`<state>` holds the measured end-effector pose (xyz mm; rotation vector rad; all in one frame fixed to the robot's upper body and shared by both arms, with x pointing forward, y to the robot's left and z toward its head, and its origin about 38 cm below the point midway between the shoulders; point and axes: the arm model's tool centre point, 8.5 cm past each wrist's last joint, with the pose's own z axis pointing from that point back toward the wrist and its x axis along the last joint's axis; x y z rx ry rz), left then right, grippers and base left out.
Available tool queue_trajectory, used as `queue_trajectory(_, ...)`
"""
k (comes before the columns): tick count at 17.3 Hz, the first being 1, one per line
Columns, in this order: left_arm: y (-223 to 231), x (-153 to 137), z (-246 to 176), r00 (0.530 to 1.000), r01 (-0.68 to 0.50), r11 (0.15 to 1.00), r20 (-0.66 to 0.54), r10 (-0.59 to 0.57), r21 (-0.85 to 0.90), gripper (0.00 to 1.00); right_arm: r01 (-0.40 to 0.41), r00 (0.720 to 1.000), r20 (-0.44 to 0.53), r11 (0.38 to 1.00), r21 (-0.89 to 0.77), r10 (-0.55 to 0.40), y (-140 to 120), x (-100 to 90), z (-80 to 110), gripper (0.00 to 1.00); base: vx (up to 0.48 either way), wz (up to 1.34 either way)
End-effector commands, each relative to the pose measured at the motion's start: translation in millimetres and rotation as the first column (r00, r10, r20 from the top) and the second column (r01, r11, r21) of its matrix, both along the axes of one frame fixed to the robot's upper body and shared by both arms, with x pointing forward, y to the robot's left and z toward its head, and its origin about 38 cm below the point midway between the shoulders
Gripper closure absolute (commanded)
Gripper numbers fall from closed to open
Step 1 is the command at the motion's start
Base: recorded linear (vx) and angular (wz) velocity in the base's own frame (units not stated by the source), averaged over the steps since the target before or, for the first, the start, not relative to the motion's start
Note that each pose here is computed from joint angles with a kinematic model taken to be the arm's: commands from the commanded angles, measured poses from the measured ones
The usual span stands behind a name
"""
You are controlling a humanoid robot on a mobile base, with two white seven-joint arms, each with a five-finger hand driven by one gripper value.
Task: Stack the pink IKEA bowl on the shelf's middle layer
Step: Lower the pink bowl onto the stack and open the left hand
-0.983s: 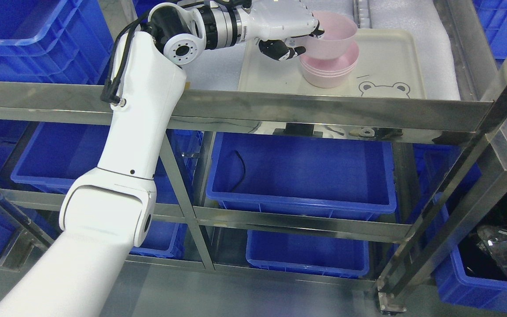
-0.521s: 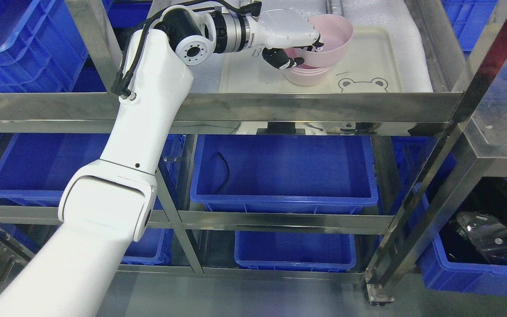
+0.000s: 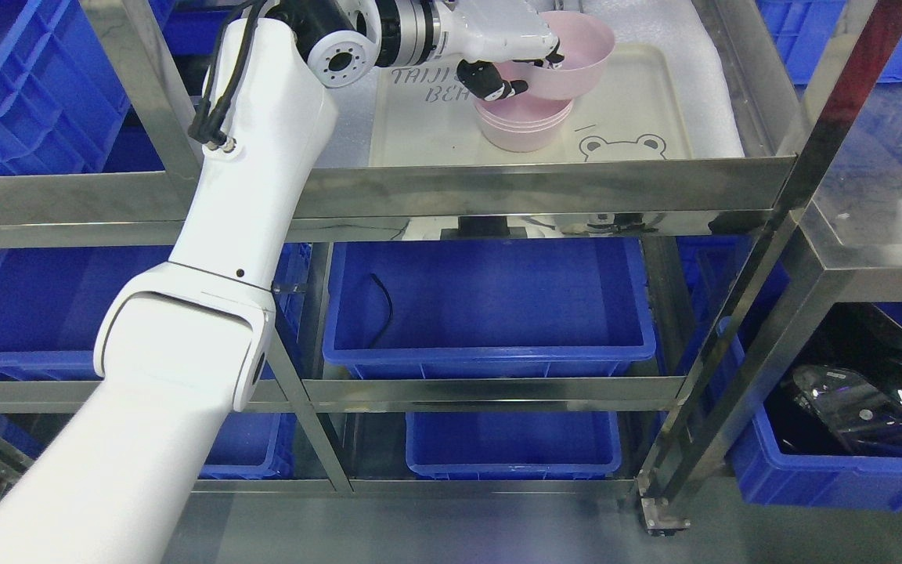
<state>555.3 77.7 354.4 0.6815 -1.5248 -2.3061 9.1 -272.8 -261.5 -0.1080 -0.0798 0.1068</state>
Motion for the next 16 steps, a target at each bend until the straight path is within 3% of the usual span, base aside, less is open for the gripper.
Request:
queue_trajectory(1, 31, -6, 0, 0.999, -0.029, 0.999, 0.041, 0.030, -0.017, 0.93, 0.000, 1.000, -0.006, 1.000, -0.017, 0.000, -11, -8.9, 0.8, 0.00, -0.003, -0.05)
queue_trajectory(7, 51, -4, 1, 0.997, -0.065, 0.997, 0.042, 0.067, -0.040, 0.93, 0.000, 1.000, -0.006, 1.000, -0.017, 0.000, -11, -8.9, 0.8, 0.00, -0.001, -0.01)
queue_trajectory(16, 37, -7, -11, 0.999, -0.032, 0.997, 0.009, 0.033, -0.065, 0.90, 0.000, 1.000, -0.006, 1.000, -0.017, 0.000, -11, -8.9, 0.8, 0.00, 0.001, 0.00)
